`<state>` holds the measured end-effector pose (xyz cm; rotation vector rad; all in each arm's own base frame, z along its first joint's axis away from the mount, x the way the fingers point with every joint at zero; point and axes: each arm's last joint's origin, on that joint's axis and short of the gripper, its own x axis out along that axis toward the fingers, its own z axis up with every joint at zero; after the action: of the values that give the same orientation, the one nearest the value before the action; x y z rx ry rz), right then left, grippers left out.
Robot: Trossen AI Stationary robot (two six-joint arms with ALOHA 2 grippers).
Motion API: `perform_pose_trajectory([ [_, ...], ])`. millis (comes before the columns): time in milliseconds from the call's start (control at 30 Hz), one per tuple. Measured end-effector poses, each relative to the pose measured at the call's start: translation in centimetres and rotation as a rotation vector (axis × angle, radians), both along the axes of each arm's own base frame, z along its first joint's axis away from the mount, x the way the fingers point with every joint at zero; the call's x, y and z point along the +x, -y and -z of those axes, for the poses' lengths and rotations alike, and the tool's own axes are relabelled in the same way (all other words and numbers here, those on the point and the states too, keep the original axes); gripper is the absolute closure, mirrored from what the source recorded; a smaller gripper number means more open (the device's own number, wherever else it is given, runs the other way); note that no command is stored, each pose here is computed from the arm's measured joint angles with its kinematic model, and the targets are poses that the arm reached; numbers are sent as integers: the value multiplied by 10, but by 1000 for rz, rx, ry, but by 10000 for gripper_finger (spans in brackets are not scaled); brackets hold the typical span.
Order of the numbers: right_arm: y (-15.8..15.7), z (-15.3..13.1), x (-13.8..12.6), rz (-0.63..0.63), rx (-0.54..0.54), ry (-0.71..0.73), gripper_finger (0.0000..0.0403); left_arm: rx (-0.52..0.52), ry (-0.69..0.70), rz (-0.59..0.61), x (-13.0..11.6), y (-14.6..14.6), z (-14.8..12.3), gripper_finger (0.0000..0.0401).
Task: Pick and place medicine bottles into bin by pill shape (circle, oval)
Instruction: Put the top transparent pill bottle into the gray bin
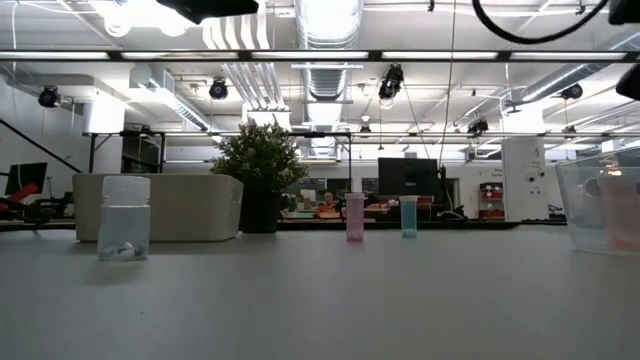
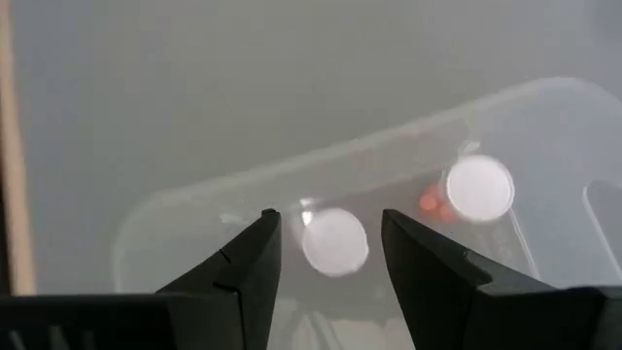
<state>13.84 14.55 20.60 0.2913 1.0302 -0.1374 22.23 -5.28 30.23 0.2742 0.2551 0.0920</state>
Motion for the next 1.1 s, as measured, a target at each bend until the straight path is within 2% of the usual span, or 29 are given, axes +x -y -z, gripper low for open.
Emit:
perform_pose_trajectory([
  [233,5,-23,20,39,15,63,234,29,-14,-8,9,2,6,218],
  [367,10,-35,33,33,-25,114,234,39,-6,-8,12,3,6,218],
  [533,16,-48,45,-19,-141,184,236,41,-8,-12,13,3,7,218],
  [700,20,-56,59,-78,-280,321,246,41,-9,-12,13,3,7,218],
  [1100,28,-49,86,-225,-457,691,270,33,-7,-14,13,3,7,218],
])
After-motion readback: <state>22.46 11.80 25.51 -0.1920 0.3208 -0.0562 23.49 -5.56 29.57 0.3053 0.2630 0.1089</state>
